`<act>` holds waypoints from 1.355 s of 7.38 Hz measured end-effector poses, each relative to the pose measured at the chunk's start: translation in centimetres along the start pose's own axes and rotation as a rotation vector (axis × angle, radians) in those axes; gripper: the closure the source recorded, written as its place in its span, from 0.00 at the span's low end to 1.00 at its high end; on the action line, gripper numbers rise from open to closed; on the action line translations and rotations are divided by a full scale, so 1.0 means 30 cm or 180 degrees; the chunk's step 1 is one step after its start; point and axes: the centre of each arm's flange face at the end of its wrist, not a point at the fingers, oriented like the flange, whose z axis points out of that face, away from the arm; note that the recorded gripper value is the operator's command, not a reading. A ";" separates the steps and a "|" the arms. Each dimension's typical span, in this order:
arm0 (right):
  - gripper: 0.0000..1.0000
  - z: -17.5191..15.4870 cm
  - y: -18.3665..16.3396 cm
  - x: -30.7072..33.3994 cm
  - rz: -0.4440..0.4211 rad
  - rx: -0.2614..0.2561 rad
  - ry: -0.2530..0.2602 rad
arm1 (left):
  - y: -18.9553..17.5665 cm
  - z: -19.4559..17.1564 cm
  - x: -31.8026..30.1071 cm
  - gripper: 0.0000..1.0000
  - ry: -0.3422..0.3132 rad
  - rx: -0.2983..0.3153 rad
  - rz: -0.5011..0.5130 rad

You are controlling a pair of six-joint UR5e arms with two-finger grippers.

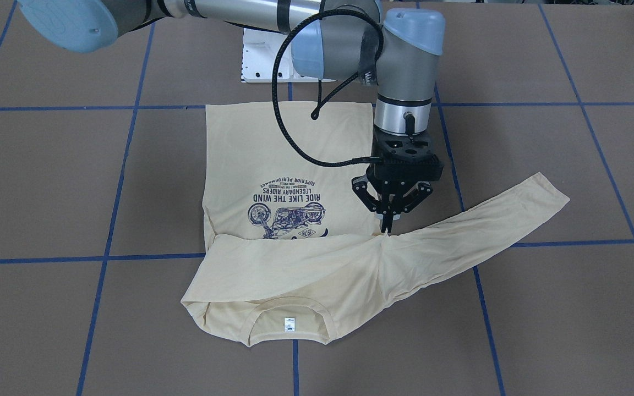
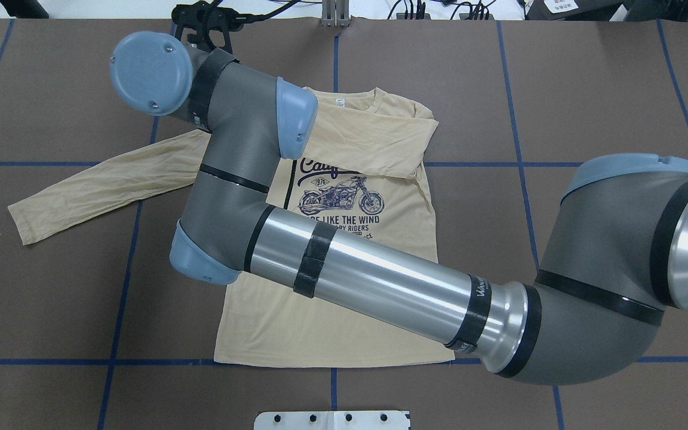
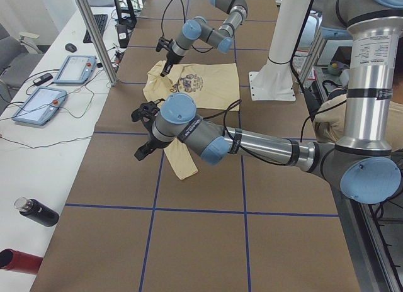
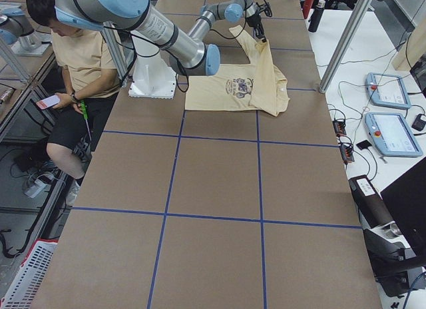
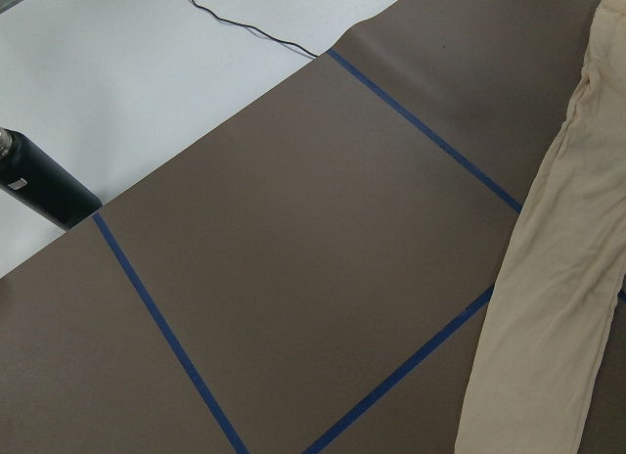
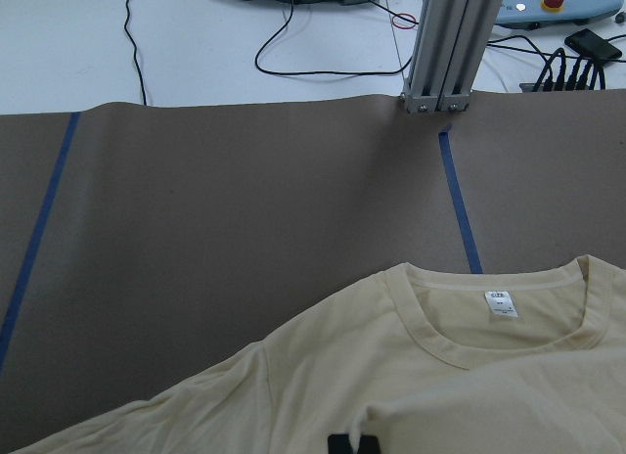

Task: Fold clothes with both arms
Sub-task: 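Carry the sleeve with the right gripper across the shirt body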

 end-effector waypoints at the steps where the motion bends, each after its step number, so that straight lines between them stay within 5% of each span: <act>1: 0.13 0.007 0.015 -0.026 0.0015 -0.0024 0.0032 | 0.002 0.002 -0.002 0.00 0.0000 -0.0003 -0.0004; 2: 0.00 0.014 0.025 -0.037 0.0057 -0.0036 0.0046 | 0.002 0.002 -0.002 0.00 0.0000 -0.0003 -0.0003; 6: 0.00 -0.042 -0.009 -0.081 0.0300 -0.0167 -0.0069 | 0.000 0.003 -0.001 0.00 0.0001 -0.0003 0.0001; 10: 0.00 -0.107 -0.256 0.191 0.0351 -0.0855 -0.0002 | 0.021 0.122 0.068 0.00 -0.0046 -0.0157 -0.0229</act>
